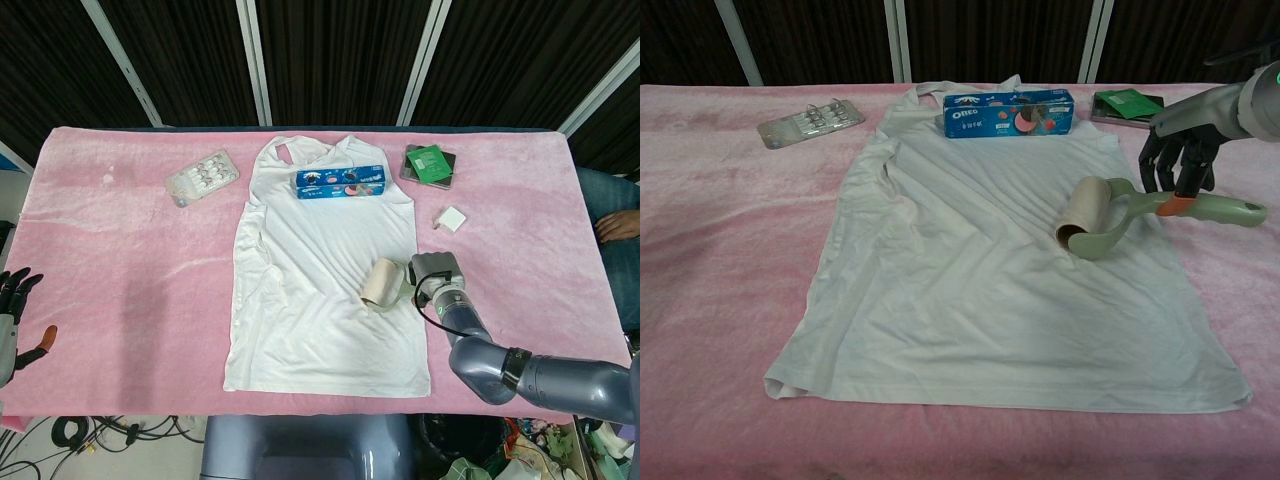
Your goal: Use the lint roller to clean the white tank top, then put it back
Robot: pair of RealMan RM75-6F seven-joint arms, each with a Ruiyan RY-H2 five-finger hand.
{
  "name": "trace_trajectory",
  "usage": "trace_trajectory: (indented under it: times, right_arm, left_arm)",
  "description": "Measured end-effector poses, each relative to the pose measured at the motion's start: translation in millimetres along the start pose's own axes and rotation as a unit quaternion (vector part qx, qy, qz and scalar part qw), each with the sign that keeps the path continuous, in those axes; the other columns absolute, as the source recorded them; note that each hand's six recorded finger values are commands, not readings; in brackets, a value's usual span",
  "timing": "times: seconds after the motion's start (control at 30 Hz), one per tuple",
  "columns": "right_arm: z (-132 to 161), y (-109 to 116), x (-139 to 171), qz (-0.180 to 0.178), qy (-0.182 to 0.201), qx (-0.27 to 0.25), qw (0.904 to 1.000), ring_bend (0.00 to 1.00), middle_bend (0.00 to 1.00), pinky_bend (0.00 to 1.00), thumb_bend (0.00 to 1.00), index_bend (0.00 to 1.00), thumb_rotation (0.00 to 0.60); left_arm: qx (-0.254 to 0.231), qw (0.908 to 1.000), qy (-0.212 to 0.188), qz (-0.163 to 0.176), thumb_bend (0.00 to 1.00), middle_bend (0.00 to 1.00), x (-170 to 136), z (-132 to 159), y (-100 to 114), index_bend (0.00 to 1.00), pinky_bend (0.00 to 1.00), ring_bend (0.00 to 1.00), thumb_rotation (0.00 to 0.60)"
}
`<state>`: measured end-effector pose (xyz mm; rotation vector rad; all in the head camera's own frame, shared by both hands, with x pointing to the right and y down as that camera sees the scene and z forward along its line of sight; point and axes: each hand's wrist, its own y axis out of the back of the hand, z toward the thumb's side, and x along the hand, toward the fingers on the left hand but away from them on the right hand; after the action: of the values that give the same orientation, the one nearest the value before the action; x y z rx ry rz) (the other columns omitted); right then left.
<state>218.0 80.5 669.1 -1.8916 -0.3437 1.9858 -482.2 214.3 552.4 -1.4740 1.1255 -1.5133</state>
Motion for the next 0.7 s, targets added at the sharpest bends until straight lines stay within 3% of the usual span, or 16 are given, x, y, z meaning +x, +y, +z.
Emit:
trace_trajectory:
  times: [0.7]
  right_arm:
    - [59, 9, -17, 0.007, 0.043, -0.01, 0.999, 0.68, 0.72, 0.45, 0.59, 0.92, 0.6]
  left_arm:
    - [-0.003, 1.0, 0.0, 0.0, 0.32, 0.08, 1, -1, 1, 0.15, 0.0, 0.04, 0.6]
